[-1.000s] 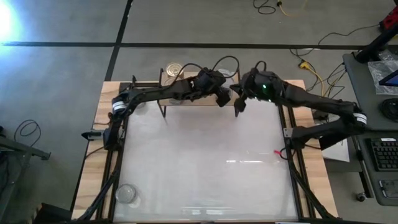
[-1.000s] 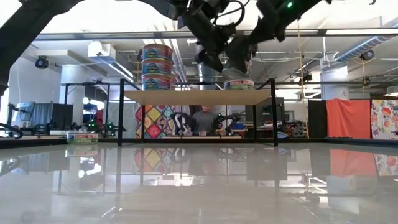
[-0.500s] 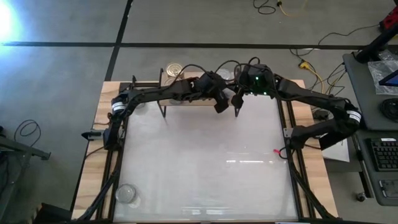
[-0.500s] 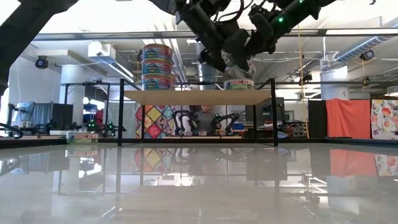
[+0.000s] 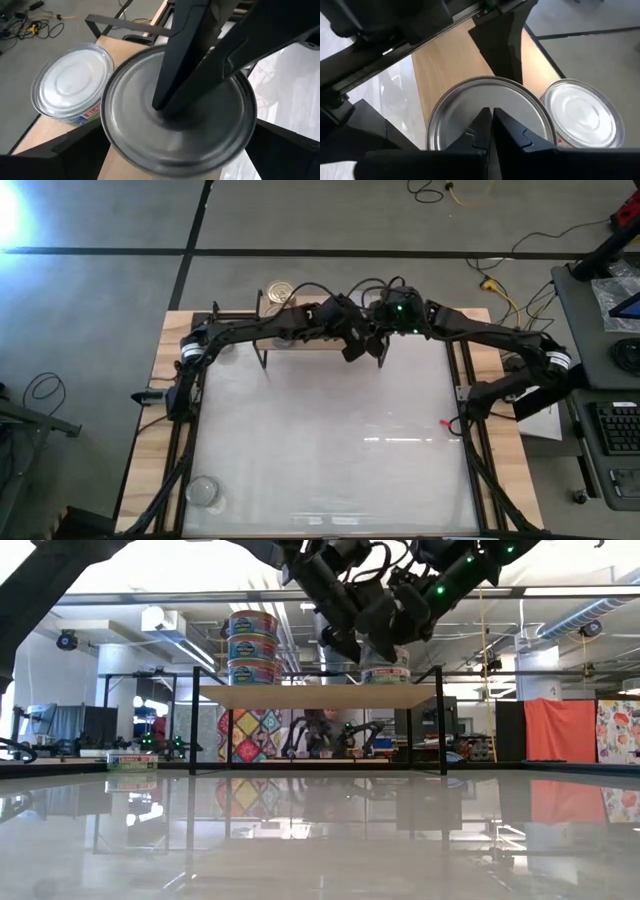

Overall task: Stack canned seafood by type on shelf
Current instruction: Stack the green tuna can on top of the other green tuna on the shelf

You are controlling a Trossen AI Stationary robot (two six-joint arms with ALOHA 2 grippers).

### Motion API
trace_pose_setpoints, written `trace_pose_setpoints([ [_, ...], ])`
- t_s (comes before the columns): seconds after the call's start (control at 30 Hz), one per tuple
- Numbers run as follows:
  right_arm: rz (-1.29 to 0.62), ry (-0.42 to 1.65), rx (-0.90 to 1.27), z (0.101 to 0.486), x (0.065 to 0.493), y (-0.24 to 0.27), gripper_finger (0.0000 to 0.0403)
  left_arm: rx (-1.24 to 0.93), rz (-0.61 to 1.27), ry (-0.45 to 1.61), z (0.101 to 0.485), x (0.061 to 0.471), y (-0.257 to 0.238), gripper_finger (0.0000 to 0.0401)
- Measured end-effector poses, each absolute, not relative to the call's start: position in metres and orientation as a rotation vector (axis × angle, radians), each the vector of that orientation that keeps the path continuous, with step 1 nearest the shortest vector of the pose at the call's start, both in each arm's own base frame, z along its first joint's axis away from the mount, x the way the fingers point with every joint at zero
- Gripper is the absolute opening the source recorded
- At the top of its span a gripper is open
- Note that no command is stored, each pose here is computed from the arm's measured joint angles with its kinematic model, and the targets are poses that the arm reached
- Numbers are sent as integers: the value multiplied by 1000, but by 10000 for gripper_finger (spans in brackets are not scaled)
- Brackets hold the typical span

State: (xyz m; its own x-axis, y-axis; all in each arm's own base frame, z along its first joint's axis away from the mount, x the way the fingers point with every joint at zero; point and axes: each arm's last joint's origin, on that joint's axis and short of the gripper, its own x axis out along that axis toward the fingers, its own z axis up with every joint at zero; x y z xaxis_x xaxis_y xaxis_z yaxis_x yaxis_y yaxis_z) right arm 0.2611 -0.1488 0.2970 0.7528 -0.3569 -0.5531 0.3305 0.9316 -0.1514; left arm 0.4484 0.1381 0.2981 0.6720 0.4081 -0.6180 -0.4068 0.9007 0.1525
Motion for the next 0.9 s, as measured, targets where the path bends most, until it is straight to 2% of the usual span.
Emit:
trace_pose_setpoints([
  [0.47,-379,672,-29,290,260,-151,13,29,462,724,297,446,137,399],
  [0.9,-400,697,-9,288,255,-154,13,64,453,771,326,437,134,397],
])
